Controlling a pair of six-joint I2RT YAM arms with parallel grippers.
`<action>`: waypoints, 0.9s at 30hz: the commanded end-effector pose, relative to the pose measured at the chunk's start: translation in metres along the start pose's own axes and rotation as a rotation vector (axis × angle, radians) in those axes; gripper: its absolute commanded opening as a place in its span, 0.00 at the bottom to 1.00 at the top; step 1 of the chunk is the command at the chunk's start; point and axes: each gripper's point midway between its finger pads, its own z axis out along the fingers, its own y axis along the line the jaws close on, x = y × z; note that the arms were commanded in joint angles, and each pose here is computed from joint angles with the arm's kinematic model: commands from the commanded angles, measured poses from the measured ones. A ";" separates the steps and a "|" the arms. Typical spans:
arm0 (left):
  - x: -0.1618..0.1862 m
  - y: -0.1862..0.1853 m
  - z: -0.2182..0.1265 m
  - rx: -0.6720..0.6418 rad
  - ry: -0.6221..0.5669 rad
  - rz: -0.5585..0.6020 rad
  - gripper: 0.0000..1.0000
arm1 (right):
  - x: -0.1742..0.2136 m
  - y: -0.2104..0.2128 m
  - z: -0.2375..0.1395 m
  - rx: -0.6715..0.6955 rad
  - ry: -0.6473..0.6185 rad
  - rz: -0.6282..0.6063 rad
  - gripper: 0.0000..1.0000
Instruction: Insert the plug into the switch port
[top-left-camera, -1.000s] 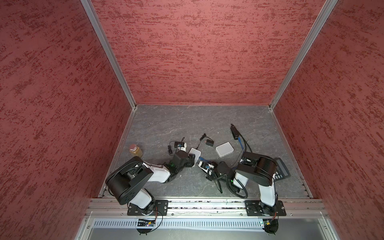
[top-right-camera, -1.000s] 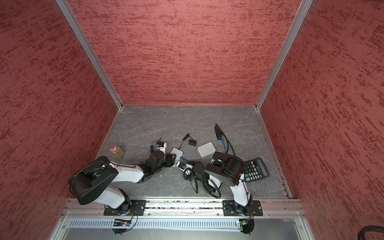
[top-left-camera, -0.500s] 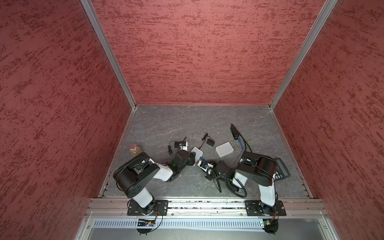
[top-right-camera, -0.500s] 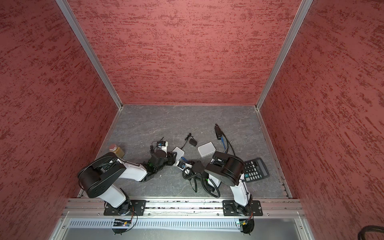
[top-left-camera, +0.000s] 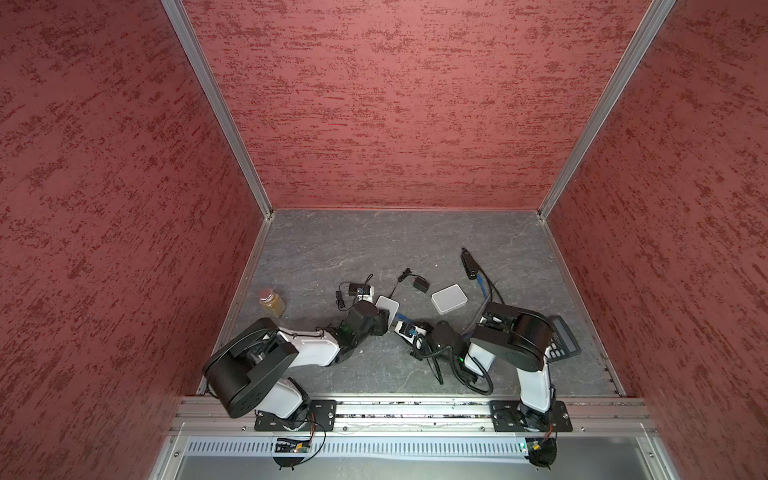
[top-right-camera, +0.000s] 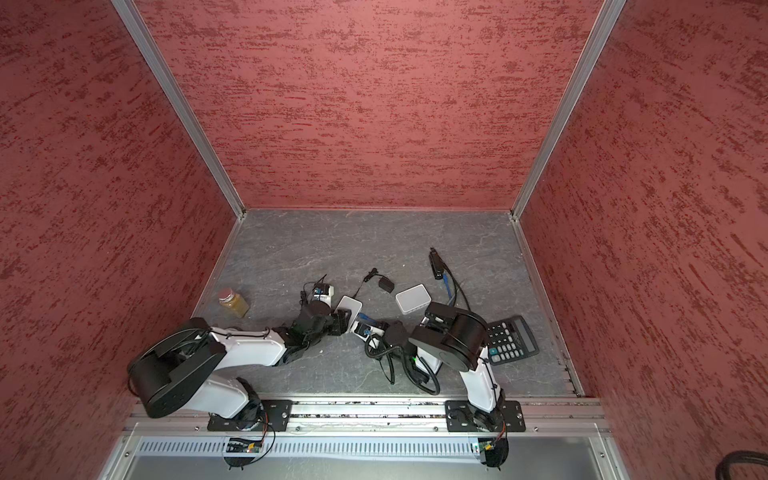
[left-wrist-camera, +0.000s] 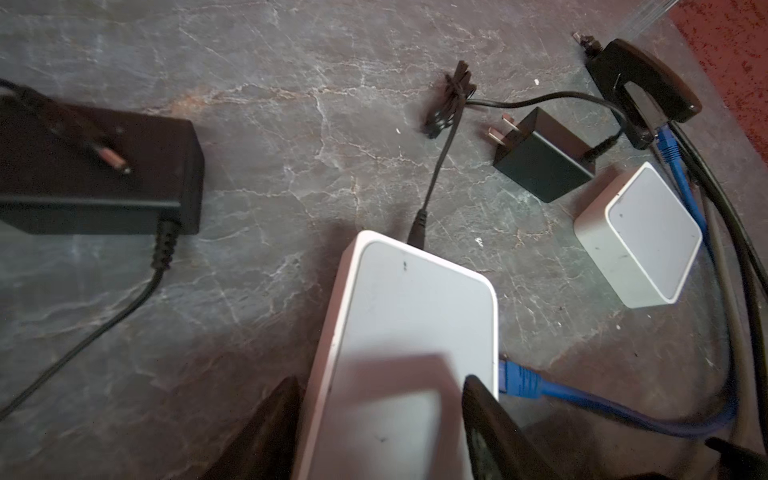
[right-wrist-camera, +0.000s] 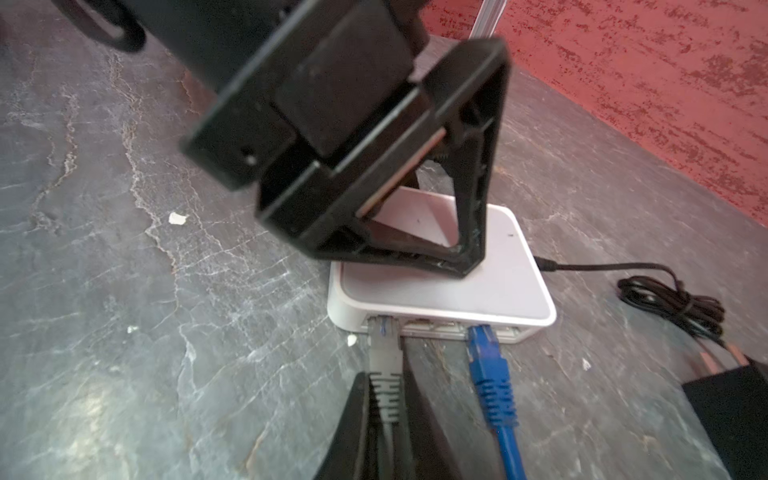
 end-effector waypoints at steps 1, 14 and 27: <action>0.010 -0.032 -0.014 0.146 0.086 0.001 0.70 | -0.050 -0.009 0.009 0.005 -0.169 0.020 0.00; -0.027 -0.006 -0.028 0.069 -0.013 -0.018 1.00 | -0.029 -0.034 0.026 0.042 -0.017 0.080 0.00; -0.049 0.018 -0.051 0.024 -0.100 -0.048 1.00 | -0.026 -0.075 0.037 0.142 0.061 0.163 0.00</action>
